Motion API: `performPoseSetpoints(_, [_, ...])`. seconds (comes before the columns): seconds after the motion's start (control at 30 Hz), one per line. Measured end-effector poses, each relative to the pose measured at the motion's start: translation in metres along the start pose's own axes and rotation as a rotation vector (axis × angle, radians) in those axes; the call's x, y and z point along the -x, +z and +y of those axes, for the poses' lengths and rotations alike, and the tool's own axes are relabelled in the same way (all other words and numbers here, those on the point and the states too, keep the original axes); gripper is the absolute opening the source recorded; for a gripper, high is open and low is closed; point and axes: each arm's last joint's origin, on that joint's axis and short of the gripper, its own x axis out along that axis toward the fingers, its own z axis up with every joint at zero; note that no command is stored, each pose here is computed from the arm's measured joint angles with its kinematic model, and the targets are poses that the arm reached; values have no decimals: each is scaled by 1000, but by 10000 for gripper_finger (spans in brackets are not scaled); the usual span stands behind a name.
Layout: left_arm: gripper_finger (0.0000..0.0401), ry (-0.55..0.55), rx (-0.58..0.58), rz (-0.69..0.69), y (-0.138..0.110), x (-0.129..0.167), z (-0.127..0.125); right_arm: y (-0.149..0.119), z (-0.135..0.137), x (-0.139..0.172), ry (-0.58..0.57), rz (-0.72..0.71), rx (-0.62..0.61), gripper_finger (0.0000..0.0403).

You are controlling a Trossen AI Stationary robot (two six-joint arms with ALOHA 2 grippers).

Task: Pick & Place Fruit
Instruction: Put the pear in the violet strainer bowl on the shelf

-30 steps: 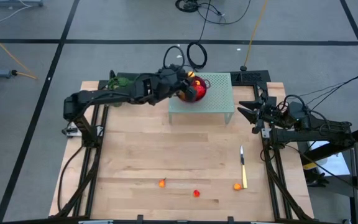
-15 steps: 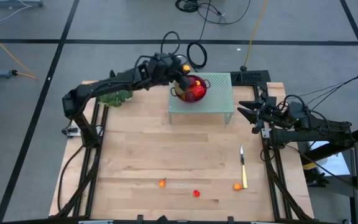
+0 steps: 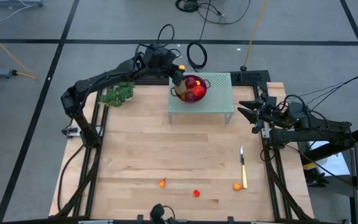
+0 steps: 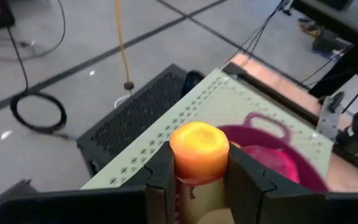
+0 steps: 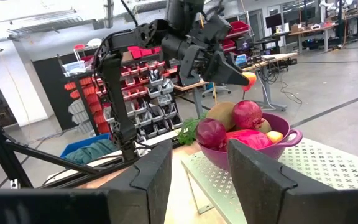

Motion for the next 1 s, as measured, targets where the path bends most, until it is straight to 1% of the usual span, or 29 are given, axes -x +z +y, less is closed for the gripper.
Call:
performPoseSetpoints(0.2, [93, -65, 12, 42, -1, 1, 9, 0, 0, 0, -1, 0, 0, 151])
performPoseSetpoints(0.43, [93, -76, 0, 55, -6, -13, 9, 0, 0, 0, -1, 0, 0, 151])
performPoseSetpoints(0.5, [93, -66, 11, 84, -10, -16, 10, 0, 0, 0, 0, 0, -2, 151])
performPoseSetpoints(0.57, [93, -63, 10, 74, -10, -19, 10, 0, 0, 0, 0, 0, -7, 151])
performPoseSetpoints(0.83, [93, -67, 13, 93, -12, -19, 11, 0, 0, 0, 0, 0, -5, 151])
performPoseSetpoints(1.0, [93, -103, 1, 95, -11, -19, 9, 0, 0, 0, 1, 0, -5, 151])
